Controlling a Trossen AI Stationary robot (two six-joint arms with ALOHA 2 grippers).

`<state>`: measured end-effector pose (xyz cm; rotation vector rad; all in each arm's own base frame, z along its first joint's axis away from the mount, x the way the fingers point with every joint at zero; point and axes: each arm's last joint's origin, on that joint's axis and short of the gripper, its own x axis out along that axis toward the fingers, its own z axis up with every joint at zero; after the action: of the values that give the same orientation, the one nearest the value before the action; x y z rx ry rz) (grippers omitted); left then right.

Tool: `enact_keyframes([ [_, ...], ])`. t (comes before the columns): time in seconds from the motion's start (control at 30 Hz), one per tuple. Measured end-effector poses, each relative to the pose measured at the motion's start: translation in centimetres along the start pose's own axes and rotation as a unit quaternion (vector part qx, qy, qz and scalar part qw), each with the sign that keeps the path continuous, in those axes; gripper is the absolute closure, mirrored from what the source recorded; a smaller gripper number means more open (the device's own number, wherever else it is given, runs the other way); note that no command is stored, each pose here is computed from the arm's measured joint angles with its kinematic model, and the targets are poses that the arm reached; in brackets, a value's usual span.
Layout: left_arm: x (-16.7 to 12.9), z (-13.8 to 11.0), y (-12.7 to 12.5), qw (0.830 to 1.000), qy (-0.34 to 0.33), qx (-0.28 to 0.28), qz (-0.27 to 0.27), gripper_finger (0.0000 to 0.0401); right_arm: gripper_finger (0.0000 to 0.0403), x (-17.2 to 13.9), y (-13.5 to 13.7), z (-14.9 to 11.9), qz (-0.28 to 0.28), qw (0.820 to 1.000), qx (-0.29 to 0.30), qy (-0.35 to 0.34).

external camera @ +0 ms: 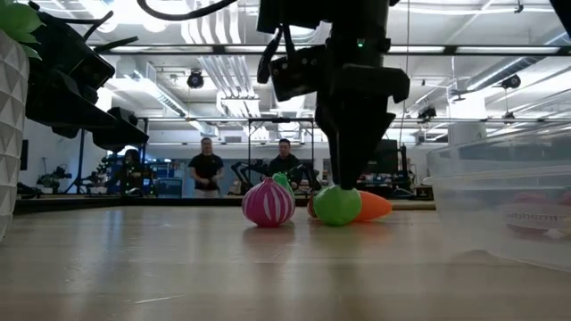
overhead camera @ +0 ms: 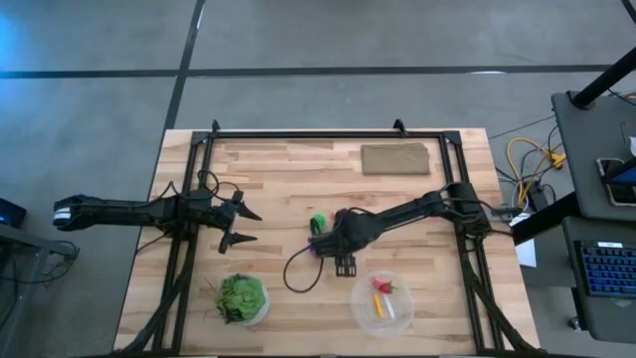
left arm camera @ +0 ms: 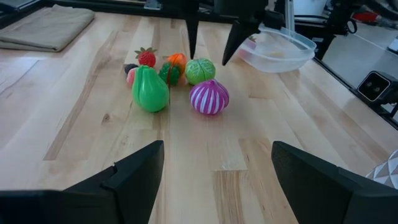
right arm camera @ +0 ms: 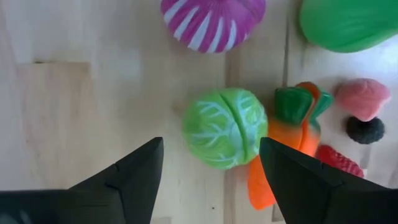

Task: Pick and placing Produce into tupperware
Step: Put the green cabbage into the transparent container

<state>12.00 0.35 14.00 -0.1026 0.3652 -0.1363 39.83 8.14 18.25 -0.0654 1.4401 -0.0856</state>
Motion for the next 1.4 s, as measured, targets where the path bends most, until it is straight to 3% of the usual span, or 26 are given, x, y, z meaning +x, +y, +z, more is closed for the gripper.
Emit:
enact_keyframes([
  [0.87, 0.0, 0.0, 0.0, 1.0, 0.0, 0.0, 0.0, 0.0118, 0.0152, 2.0, 0.1, 0.9, 0.011, 1.0, 0.011, -0.014],
  [1.4, 0.0, 0.0, 0.0, 1.0, 0.0, 0.0, 0.0, 0.0118, 0.0181, 2.0, 0.2, 1.0, 0.013, 1.0, 0.014, -0.019],
])
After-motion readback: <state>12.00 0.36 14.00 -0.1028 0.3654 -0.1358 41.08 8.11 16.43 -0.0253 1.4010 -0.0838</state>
